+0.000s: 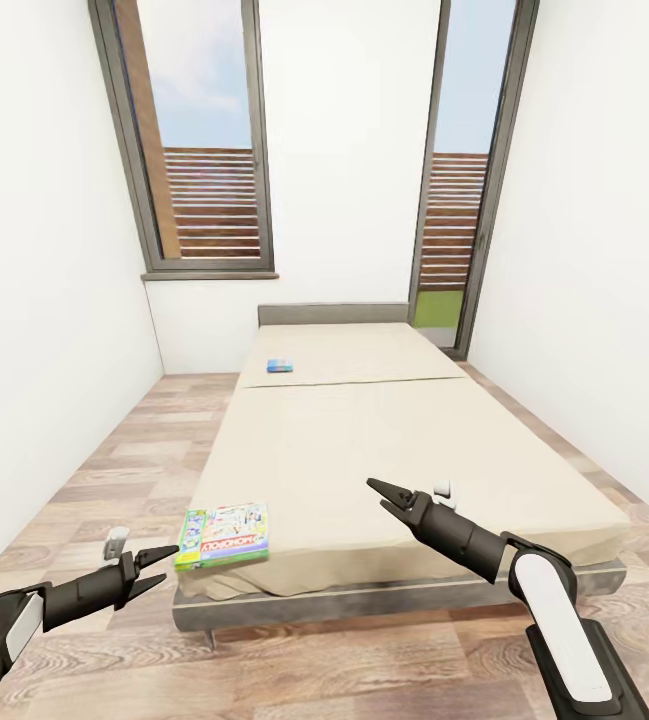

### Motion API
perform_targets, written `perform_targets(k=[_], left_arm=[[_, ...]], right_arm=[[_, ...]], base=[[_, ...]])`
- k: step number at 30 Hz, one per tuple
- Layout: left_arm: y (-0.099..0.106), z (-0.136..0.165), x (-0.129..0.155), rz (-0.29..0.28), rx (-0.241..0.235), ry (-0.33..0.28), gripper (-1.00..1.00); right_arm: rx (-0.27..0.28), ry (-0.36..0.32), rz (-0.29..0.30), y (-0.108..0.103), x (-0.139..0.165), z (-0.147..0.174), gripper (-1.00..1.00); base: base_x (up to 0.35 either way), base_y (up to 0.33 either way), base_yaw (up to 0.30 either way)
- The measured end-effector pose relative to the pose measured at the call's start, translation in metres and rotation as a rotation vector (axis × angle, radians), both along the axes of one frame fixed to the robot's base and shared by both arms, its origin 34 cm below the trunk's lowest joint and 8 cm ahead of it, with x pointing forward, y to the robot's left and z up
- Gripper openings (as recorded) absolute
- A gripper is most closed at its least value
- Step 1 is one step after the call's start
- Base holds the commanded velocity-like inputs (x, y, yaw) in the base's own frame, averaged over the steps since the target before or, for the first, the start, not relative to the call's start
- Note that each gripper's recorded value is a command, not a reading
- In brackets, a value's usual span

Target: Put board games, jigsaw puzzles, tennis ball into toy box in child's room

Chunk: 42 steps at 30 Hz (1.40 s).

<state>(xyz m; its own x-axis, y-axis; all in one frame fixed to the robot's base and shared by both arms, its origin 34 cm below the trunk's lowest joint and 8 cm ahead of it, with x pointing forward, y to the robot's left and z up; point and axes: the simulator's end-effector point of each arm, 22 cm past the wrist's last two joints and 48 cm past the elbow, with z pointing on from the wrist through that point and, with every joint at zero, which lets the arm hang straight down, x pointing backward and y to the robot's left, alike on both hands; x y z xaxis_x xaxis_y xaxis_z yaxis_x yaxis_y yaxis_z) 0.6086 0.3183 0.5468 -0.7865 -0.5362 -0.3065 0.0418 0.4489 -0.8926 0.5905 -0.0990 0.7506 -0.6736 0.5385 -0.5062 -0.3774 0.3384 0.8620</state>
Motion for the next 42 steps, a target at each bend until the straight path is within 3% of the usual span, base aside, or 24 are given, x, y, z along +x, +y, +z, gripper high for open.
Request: perform_targets(k=[20, 42], left_arm=[[0.001, 0.001, 0.000, 0.002, -0.002, -0.002, 1.00], [0.001, -0.036, -0.009, 0.002, -0.003, -0.003, 1.00]], right_arm=[[0.000, 0.000, -0.001, -0.001, 0.000, 0.000, 1.00], [0.000, 0.000, -0.001, -0.001, -0.009, -0.037, 1.00]], base=[[0.000, 0.000, 0.000], [0.000, 0.000, 0.000]])
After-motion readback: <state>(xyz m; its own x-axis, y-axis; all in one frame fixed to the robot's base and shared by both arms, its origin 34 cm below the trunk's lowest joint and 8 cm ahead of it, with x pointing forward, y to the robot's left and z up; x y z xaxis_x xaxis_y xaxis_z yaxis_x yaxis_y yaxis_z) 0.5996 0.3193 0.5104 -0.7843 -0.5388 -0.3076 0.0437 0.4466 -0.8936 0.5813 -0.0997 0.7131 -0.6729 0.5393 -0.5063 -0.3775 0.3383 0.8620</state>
